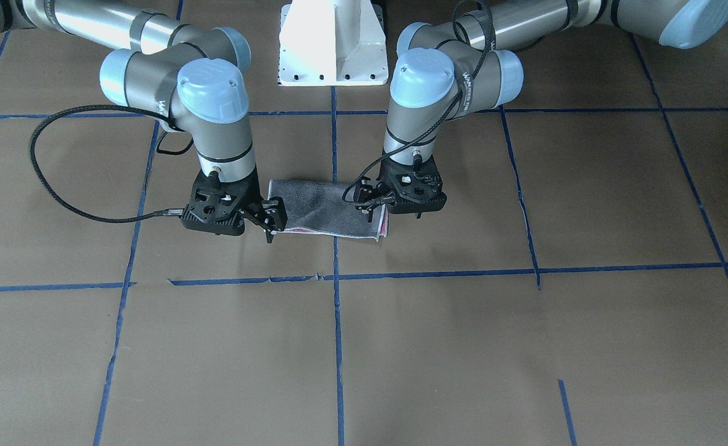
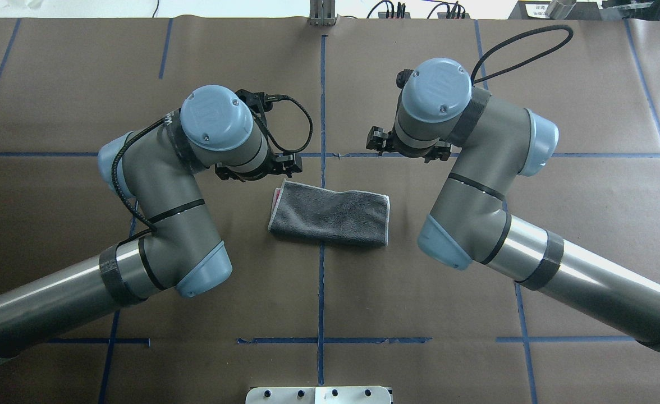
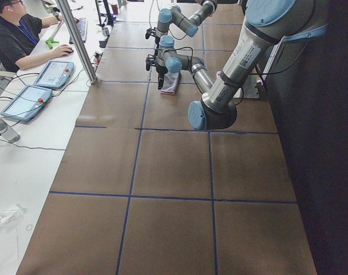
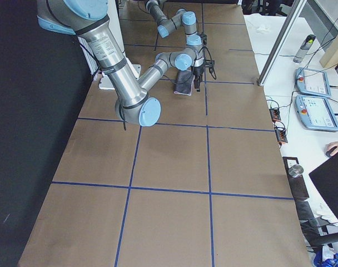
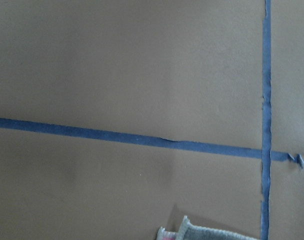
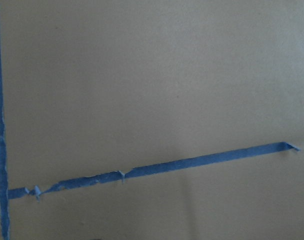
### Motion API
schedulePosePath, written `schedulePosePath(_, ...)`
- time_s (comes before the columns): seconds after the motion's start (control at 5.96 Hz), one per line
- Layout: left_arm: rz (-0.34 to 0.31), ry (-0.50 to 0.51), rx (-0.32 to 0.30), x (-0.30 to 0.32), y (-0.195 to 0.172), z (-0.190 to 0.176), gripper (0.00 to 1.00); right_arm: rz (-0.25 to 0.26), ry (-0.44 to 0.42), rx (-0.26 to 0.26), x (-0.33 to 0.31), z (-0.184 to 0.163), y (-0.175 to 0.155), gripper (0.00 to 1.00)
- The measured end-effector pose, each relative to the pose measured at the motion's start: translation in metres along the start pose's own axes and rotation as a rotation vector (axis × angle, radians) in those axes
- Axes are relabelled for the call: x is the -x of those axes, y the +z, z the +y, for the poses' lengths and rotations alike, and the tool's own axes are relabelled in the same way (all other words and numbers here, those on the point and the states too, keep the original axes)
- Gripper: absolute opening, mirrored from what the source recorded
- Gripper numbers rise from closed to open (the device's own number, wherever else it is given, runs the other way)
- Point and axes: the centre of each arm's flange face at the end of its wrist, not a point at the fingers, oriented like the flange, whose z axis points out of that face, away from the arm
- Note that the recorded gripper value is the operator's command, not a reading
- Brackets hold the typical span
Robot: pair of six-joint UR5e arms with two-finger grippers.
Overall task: Fold towel twice with both arms
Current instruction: 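Grasp the folded strip's end nearest the left gripper while the right arm withdraws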
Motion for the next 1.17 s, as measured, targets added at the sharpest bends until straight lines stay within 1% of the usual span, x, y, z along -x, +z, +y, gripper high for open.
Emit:
schedulePosePath(0.17, 0.032, 0.035, 0.018, 0.01, 0.0, 0.024, 0.84, -0.023, -0.053, 0.024, -0.032, -0.013, -0.016, 1.0)
schedulePosePath(0.34, 0.051, 0.032, 0.037, 0.01, 0.005, 0.045, 0.67, -0.038, -0.097, 0.042, -0.06, -0.022, -0.027, 1.0)
schedulePosePath(0.5, 0.061, -0.024, 0.054, 0.008, 0.013, 0.061, 0.63, -0.045, -0.126, 0.051, -0.077, -0.026, -0.032, 1.0)
schedulePosePath(0.67, 0.066, -0.086, 0.057, 0.006, 0.019, 0.07, 0.63, -0.047, -0.136, 0.049, -0.083, -0.027, -0.034, 1.0)
schedulePosePath(0.84, 0.064, -0.127, 0.053, 0.006, 0.025, 0.074, 0.63, -0.047, -0.139, 0.045, -0.085, -0.027, -0.036, 1.0)
schedulePosePath(1.17, 0.059, -0.15, 0.031, 0.01, 0.04, 0.073, 0.63, -0.047, -0.137, 0.042, -0.086, -0.027, -0.037, 1.0)
